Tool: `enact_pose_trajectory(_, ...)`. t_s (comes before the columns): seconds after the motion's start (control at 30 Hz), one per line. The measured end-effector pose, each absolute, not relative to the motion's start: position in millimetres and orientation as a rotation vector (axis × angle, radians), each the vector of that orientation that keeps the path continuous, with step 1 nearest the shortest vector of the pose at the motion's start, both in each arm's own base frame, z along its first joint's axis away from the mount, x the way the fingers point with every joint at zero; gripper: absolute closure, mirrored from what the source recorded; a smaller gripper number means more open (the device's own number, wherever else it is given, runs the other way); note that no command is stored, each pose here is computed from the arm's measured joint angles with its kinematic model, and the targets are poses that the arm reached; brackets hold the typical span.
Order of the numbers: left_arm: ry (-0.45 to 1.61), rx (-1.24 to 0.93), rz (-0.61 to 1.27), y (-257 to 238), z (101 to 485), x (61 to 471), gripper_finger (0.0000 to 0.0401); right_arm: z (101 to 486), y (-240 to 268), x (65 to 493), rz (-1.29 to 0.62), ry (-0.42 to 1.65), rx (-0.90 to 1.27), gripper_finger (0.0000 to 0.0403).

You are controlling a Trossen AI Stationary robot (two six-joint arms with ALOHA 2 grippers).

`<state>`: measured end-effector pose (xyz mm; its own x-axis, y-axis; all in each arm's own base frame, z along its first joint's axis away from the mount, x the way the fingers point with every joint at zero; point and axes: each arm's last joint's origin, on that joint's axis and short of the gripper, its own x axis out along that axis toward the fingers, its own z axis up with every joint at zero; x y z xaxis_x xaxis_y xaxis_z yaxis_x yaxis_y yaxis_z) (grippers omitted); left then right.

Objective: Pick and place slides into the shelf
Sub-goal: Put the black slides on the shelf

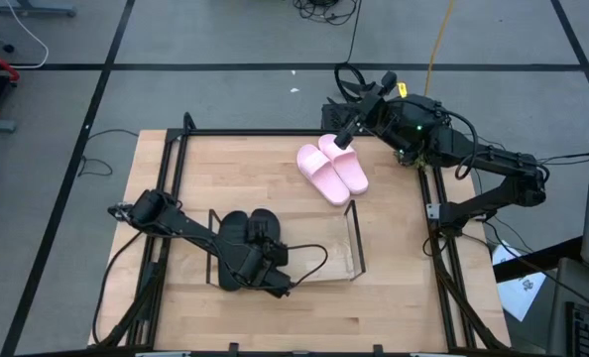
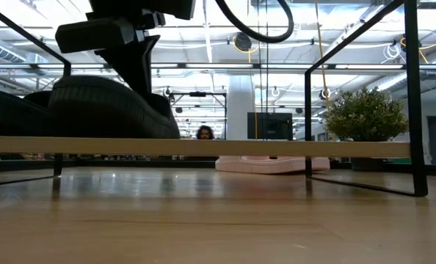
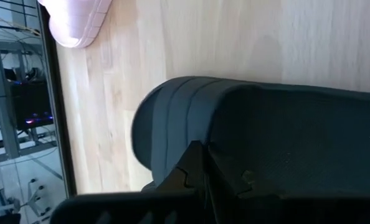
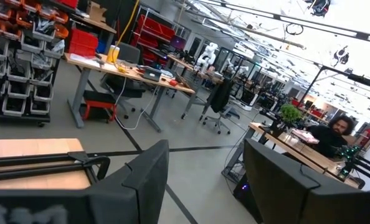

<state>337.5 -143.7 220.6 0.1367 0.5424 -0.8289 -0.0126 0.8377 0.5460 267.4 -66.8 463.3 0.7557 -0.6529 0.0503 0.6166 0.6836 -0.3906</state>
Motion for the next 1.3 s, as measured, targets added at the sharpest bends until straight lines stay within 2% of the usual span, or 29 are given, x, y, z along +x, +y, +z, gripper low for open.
enact_pose_trajectory(1.0,1.371,0.394,0.418,-145.4,219.2,340.1,0.04,463.0,-66.9,267.4,-0.712,0.099,-0.403,0.0206)
enact_pose_trajectory(1.3,1.381,0.361,0.412,-145.9,218.6,340.2,0.0361,461.1,-67.0,267.5,-0.708,0.119,-0.407,0.0206)
